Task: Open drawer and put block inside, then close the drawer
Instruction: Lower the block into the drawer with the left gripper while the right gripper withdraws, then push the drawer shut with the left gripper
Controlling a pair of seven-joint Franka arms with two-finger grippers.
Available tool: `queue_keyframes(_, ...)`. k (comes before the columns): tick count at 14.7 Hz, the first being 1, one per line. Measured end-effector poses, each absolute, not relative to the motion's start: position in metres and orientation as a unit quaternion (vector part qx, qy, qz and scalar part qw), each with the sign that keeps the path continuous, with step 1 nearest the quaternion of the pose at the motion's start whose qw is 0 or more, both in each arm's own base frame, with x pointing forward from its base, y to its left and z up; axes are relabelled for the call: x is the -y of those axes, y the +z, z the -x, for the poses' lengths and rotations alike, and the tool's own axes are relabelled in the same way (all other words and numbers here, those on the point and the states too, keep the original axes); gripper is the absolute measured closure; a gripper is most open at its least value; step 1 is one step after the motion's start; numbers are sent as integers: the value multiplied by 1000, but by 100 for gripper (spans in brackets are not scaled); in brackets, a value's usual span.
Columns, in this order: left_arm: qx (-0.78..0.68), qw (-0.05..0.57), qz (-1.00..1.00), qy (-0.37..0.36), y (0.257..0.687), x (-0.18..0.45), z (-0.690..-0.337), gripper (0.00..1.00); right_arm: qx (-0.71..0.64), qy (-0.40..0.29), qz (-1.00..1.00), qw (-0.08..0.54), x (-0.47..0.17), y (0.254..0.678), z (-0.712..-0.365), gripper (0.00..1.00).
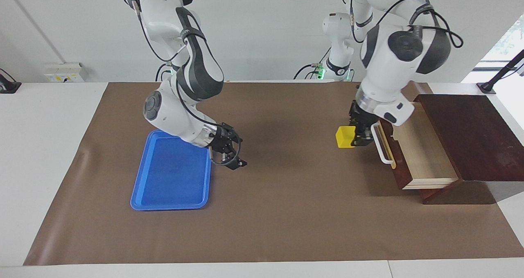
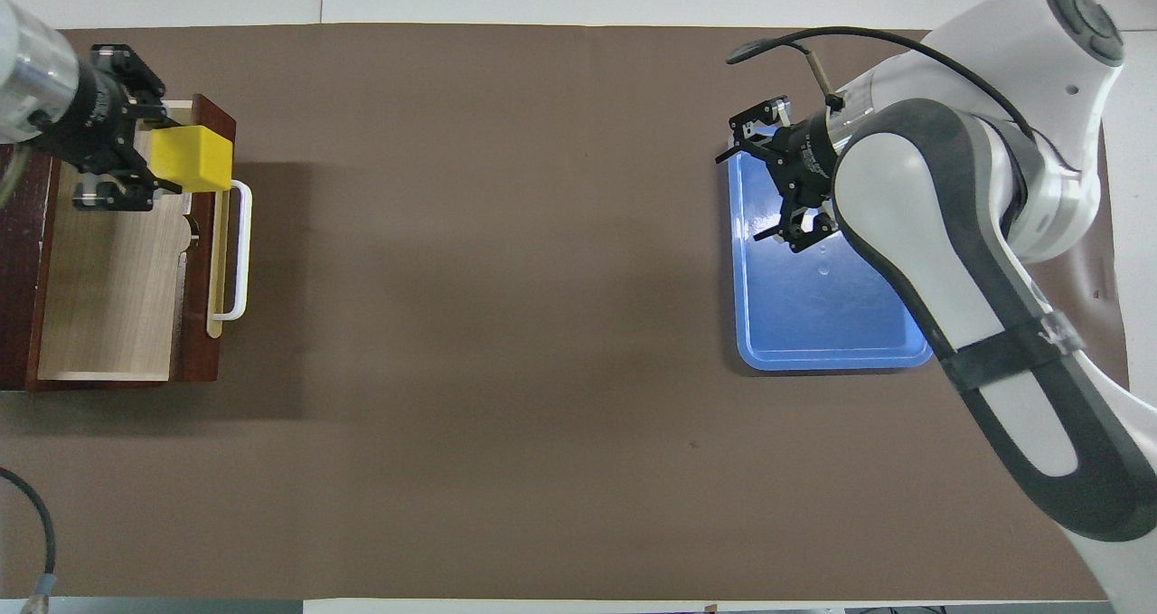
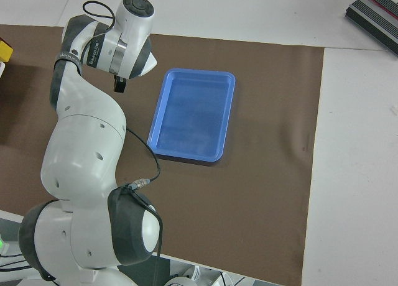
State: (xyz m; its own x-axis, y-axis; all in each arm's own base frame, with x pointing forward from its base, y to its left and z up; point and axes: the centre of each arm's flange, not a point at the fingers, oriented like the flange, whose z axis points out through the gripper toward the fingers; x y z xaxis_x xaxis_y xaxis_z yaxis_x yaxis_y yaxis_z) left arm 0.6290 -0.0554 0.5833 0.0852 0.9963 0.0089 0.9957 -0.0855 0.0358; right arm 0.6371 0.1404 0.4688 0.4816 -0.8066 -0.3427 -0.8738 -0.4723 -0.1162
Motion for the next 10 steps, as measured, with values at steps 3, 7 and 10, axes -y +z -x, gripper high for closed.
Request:
queue_keyframes(3, -663, 11, -748, 20, 588, -10, -629, 44, -375, 60, 921, 85, -101, 512, -621, 0)
queue_keyframes(7, -661, 6, -750, 26, 551, -40, -627, 44, -265, 13, 963, 43, -52, 571, -595, 0)
queue_keyframes(10, -652, -12, -758, 27, 498, -34, -611, 44, -203, 6, 979, 17, -22, 608, -567, 0)
